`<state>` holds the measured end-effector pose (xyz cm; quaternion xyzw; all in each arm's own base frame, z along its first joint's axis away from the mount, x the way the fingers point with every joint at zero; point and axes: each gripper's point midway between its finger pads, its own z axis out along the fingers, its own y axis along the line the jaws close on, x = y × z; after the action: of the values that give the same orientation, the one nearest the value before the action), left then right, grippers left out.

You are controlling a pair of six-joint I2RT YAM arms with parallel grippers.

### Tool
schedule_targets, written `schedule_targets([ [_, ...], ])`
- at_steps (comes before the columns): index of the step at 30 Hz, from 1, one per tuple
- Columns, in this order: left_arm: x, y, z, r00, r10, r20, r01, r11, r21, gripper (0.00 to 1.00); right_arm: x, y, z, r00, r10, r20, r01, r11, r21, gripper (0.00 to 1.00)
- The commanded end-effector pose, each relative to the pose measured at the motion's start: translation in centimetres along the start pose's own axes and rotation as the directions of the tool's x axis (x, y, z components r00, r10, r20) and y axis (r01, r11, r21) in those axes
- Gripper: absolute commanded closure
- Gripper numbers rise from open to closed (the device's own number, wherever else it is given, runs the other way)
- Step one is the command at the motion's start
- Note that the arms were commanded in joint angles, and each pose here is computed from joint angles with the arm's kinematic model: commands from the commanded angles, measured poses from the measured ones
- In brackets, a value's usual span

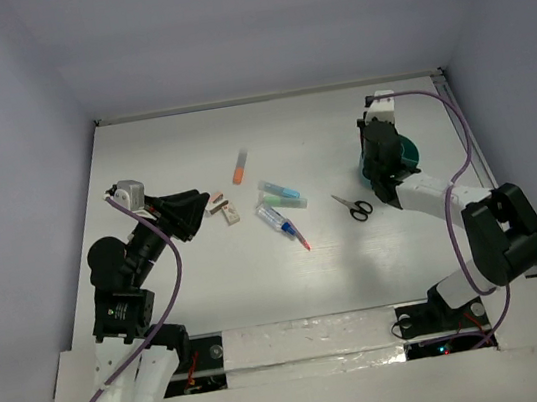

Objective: Sort the stationery into containers
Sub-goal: Place the pen in the storage box, then pick up the stationery from the center of the board.

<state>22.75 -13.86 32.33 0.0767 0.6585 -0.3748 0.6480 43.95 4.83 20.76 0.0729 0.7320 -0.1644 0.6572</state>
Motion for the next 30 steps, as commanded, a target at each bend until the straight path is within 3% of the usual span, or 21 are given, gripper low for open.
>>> schedule_targets([
  [1,-1.8,-1.3,-0.1,0.998,0.034,0.056,-0.037,0.998,0.041,0.71,-3.1,0.1,-0.1,0.991,0.077,0.110,-0.075,0.997,-0.022,1.00],
  [13,-1.7,-1.6,-0.1,0.998,0.036,0.053,-0.039,0.998,0.052,0.71,-1.3,0.7,-0.5,0.996,0.068,0.060,-0.065,0.996,-0.060,0.91],
  [19,-1.8,-1.6,-0.3,0.998,0.037,0.056,-0.040,0.998,0.050,0.71,-1.5,0.6,-0.9,0.996,0.084,0.037,-0.082,0.994,-0.067,0.67],
  [21,-1.8,-1.7,-0.3,0.998,0.039,0.057,-0.042,0.998,0.050,0.71,-1.7,0.8,-1.2,0.995,0.100,0.031,-0.097,0.991,-0.088,0.53],
  [25,-1.8,-1.6,-0.3,0.998,0.038,0.056,-0.040,0.998,0.046,0.70,-2.3,1.6,-1.8,0.991,0.135,0.008,-0.132,0.980,-0.148,0.42],
  [26,-1.8,-1.5,-0.2,0.998,0.037,0.056,-0.040,0.998,0.044,0.71,-2.0,1.9,-2.1,0.987,0.156,-0.021,-0.158,0.974,-0.164,0.43],
  [27,-1.8,-1.5,-0.2,0.998,0.037,0.056,-0.040,0.998,0.043,0.70,-2.1,3.0,-2.5,0.985,0.168,-0.043,-0.173,0.958,-0.228,0.51],
  [28,-1.8,-1.5,-0.2,0.998,0.036,0.056,-0.038,0.998,0.043,0.71,-2.2,3.8,-2.9,0.983,0.173,-0.064,-0.184,0.945,-0.272,0.65],
  [29,-1.8,-1.5,-0.2,0.998,0.036,0.056,-0.038,0.998,0.044,0.71,-2.1,5.4,-3.9,0.982,0.168,-0.087,-0.187,0.926,-0.328,0.90],
  [30,-1.7,-1.5,-0.2,0.998,0.036,0.054,-0.038,0.998,0.042,0.71,-1.8,7.0,-4.9,0.979,0.155,-0.132,-0.195,0.898,-0.394,1.00],
])
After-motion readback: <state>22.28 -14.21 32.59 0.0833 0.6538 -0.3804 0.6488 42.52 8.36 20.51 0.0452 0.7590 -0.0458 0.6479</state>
